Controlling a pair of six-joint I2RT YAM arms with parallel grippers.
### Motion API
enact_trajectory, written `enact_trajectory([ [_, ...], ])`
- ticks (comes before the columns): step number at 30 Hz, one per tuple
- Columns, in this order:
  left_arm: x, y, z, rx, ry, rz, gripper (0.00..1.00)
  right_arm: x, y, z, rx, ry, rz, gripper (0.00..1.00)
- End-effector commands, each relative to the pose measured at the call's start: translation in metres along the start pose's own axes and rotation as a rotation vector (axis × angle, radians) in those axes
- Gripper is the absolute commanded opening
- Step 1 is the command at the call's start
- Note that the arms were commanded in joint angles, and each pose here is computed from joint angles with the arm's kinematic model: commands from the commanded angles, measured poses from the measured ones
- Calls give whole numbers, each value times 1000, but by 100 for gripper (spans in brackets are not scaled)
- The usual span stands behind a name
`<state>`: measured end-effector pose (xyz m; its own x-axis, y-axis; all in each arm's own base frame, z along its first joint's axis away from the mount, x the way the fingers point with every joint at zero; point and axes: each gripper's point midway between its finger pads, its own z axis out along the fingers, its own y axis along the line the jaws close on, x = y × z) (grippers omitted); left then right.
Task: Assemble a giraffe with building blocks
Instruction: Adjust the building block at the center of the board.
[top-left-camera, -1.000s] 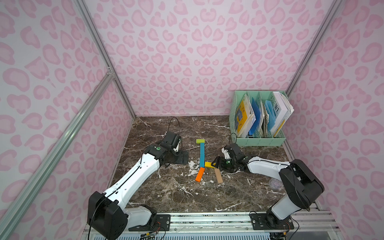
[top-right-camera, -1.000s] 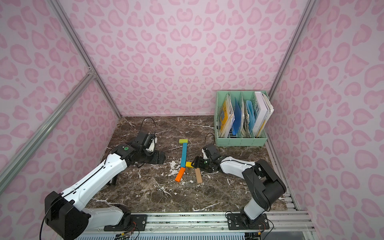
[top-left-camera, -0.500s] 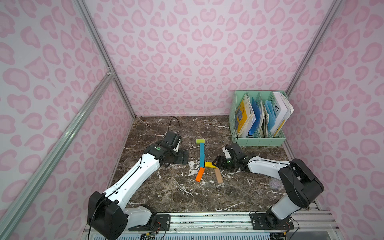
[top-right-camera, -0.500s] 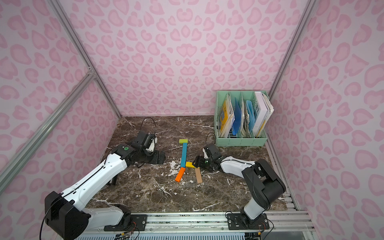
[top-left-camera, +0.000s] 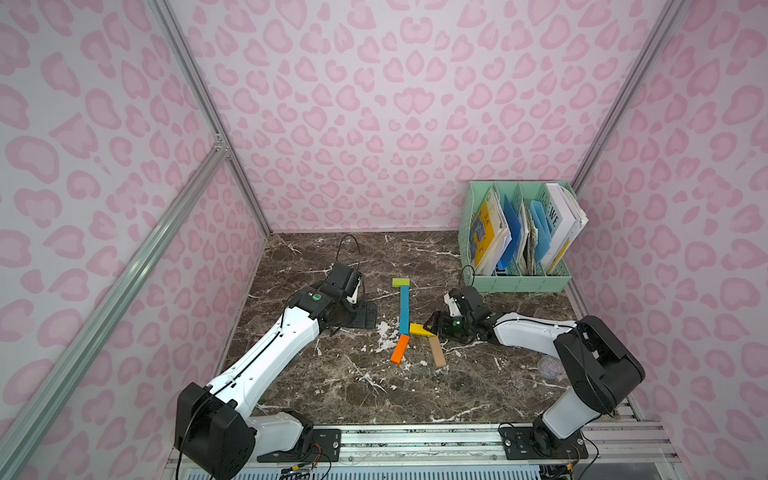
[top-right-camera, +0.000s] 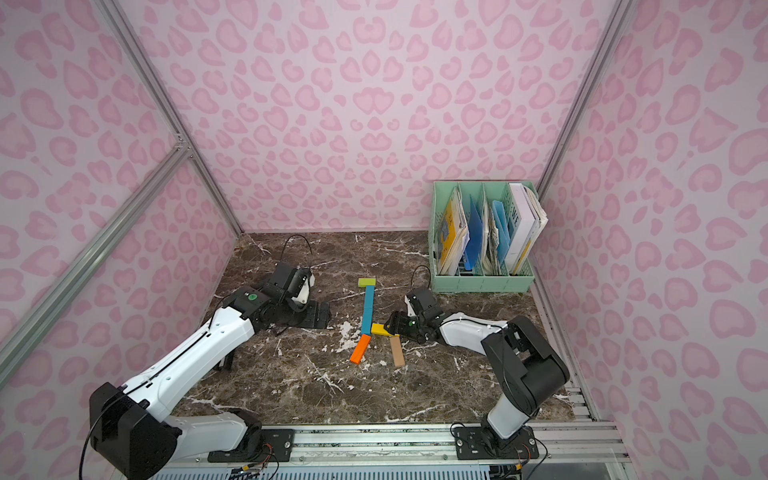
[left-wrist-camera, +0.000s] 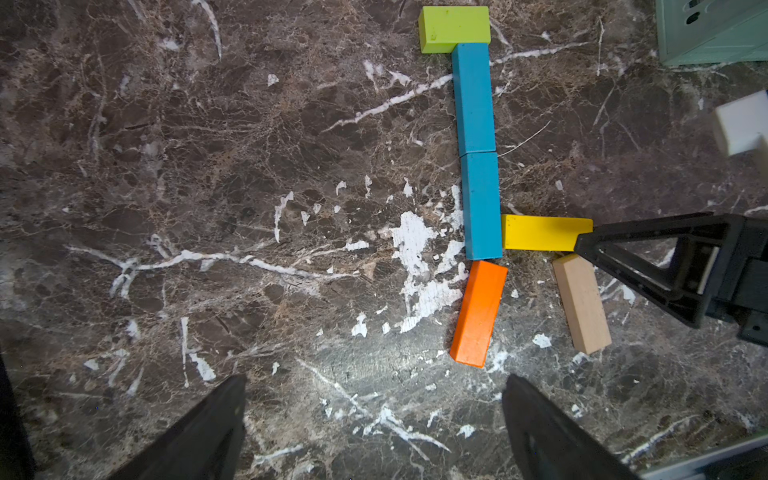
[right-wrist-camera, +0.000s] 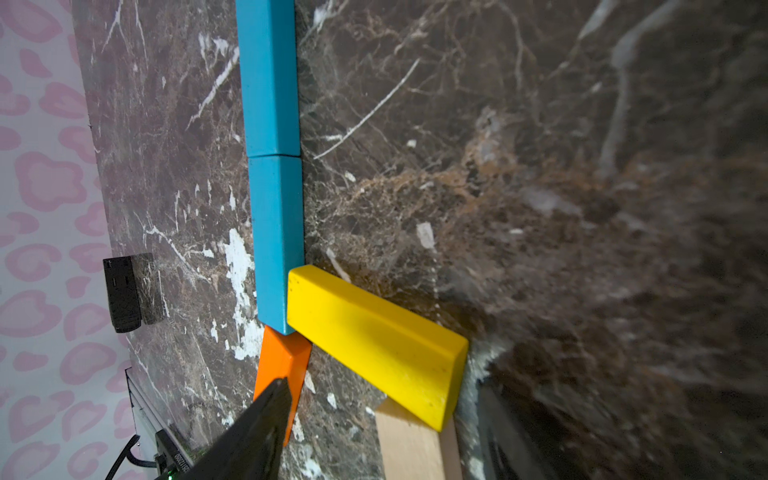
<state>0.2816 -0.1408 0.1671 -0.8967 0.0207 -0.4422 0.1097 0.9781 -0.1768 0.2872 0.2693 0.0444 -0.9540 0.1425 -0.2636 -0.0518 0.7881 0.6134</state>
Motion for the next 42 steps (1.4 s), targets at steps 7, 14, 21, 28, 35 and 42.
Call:
enact_trajectory([
  [7,2,2,0,-7,7,3,99,-3,6,3,-30,-8,-19,73],
  [14,2,2,0,-5,3,4,99,-3,9,4,-47,-4,-19,73],
  [21,2,2,0,-6,5,4,99,-3,9,5,-51,-2,-19,73],
  [28,3,2,1,-8,7,4,99,-3,10,5,-56,-1,-20,73],
  [35,3,2,1,-7,8,4,99,-3,10,6,-58,-1,-20,73],
  [42,2,2,1,-7,6,4,99,-4,10,6,-58,-4,-22,73],
])
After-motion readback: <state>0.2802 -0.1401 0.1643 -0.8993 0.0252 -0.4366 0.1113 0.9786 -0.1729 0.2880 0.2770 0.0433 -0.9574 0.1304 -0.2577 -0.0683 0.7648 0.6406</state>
